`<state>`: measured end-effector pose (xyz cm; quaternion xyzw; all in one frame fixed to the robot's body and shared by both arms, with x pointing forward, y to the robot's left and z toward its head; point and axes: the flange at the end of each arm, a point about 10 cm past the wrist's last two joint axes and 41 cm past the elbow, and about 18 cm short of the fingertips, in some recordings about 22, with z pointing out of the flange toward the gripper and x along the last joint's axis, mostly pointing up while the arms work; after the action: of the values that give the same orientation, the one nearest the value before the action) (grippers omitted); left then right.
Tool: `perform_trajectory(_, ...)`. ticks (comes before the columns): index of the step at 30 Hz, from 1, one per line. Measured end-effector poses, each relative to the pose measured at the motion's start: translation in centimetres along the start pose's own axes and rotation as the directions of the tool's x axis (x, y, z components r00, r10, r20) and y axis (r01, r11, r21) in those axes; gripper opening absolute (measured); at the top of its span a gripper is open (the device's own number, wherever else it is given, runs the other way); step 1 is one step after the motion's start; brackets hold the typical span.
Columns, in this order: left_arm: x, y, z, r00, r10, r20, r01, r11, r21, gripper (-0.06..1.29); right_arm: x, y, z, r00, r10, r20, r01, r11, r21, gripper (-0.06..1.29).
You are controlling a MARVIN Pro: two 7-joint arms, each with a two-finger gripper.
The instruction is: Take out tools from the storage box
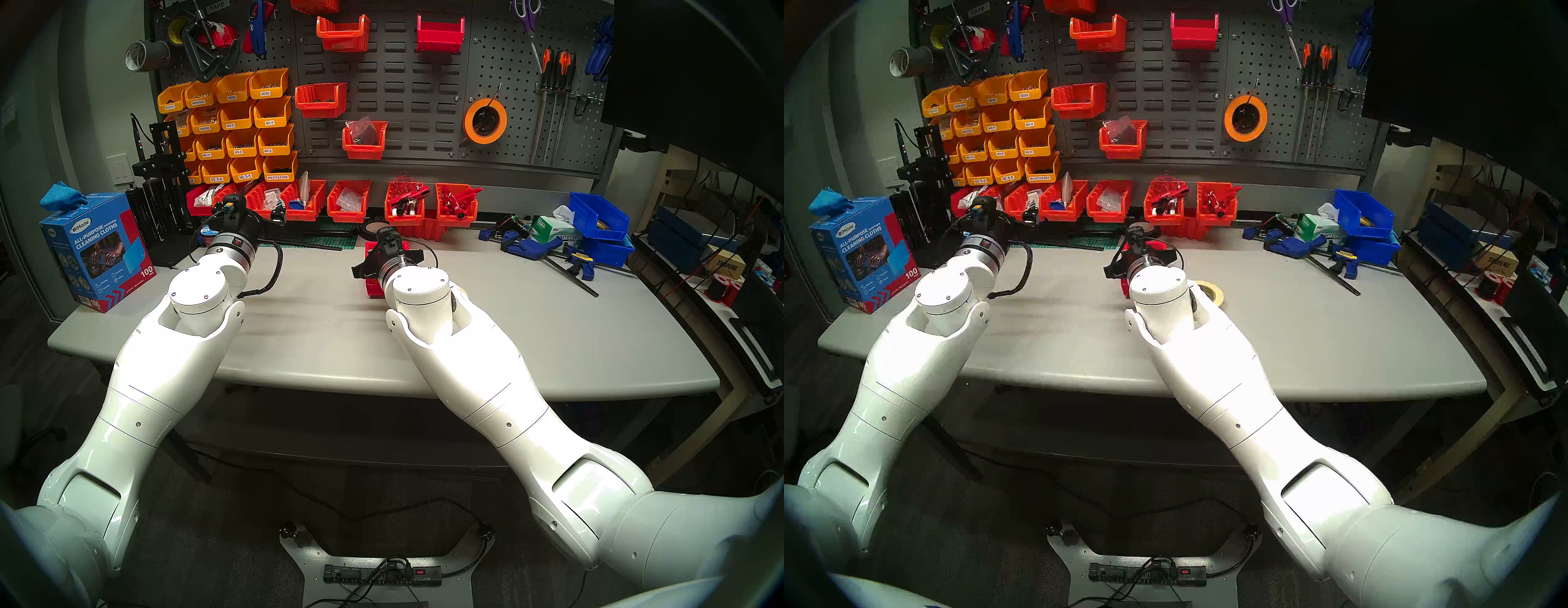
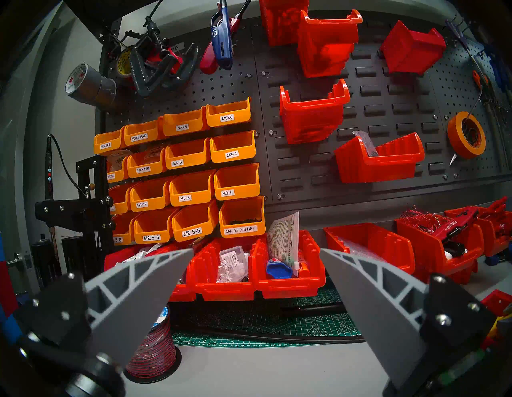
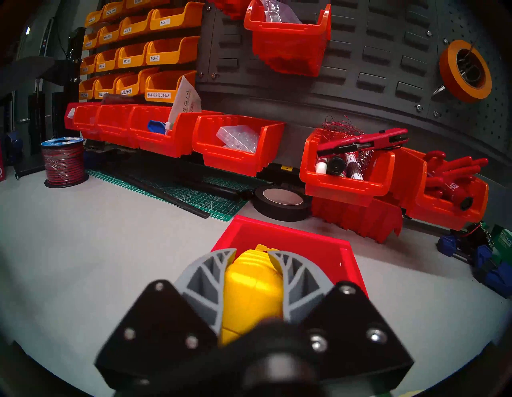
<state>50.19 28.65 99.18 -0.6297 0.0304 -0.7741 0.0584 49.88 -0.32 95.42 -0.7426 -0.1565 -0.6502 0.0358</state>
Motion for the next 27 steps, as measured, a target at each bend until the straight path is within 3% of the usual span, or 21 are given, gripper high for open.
perform_trajectory(6,0.0,0.0,0.0,1.0,0.0,0.0,0.0,1.0,0.0,1.24,0.2,0.2,-0.1,1.0,-0.005,-0.023,0.006,1.0,0.005,0.23)
perform_trajectory(8,0.0,0.0,0.0,1.0,0.0,0.0,0.0,1.0,0.0,1.24,0.2,0.2,-0.1,1.0,-0.008,-0.026,0.009,1.0,0.012,0.11)
perform_trajectory(9,0.0,0.0,0.0,1.0,0.0,0.0,0.0,1.0,0.0,1.24,0.2,0.2,-0.1,1.0,-0.009,-0.027,0.01,1.0,0.014,-0.05)
perform_trajectory(27,0.0,0.0,0.0,1.0,0.0,0.0,0.0,1.0,0.0,1.24,0.9,1.1,-0.8,0.998,-0.017,-0.057,0.018,1.0,0.011,-0.04)
